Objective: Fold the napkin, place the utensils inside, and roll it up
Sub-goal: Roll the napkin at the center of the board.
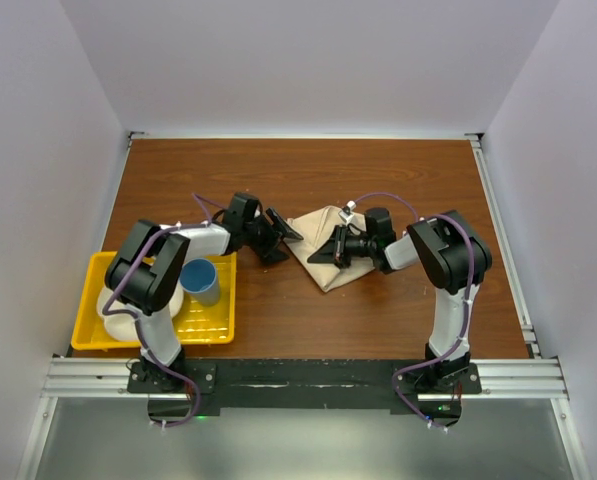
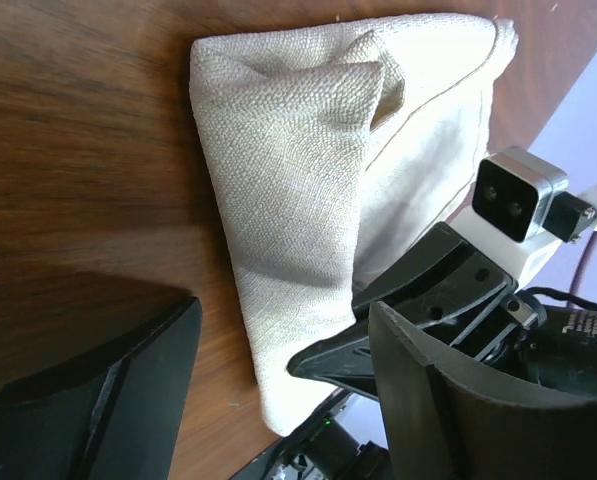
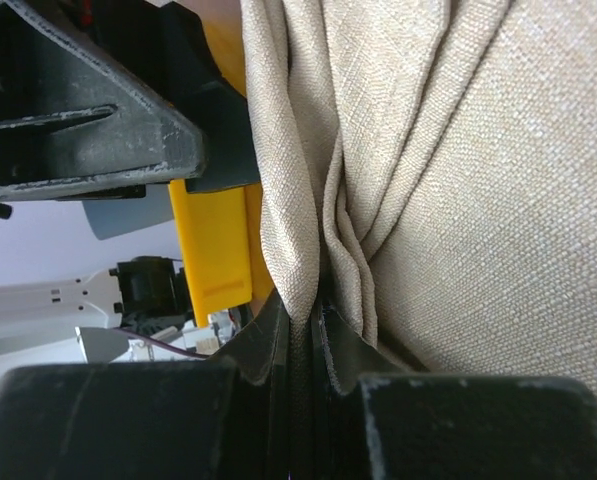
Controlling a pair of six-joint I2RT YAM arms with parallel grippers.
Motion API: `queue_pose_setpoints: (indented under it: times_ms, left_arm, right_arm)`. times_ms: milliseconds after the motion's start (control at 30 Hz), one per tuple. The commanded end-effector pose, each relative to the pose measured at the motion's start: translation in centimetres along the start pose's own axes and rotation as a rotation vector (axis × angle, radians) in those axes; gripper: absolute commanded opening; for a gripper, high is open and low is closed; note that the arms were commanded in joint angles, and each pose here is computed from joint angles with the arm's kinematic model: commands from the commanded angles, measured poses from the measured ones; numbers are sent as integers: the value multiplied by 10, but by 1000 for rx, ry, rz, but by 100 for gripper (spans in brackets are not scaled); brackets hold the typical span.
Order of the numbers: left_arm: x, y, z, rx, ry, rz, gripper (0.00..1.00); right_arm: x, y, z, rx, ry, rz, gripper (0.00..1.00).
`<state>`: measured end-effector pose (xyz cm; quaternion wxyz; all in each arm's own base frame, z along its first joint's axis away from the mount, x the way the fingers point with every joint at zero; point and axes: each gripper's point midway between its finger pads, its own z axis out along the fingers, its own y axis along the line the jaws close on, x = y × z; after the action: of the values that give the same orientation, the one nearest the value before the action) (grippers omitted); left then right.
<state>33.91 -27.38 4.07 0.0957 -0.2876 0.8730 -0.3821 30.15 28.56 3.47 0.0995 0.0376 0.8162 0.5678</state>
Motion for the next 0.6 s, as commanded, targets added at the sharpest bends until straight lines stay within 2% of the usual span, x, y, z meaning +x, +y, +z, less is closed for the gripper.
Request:
queue_pose_setpoints:
  times_ms: [0, 267, 400, 500, 567]
  left_arm:
    - [-5, 8, 8, 2, -15, -84, 72]
    - [-18, 16, 24, 9, -68, -93, 69]
    - [-23, 18, 27, 5, -91, -57, 63]
    - [-31, 23, 29, -33, -120, 35, 53]
    - [-34, 23, 30, -22, -128, 59, 51]
  right_arm:
    - [-4, 11, -2, -70, -14, -9, 0]
    - [4, 7, -2, -113, 10, -6, 0]
    - [12, -1, -2, -91, 36, -5, 0]
    - [18, -4, -3, -91, 57, -6, 0]
    - [20, -7, -3, -86, 70, -13, 0]
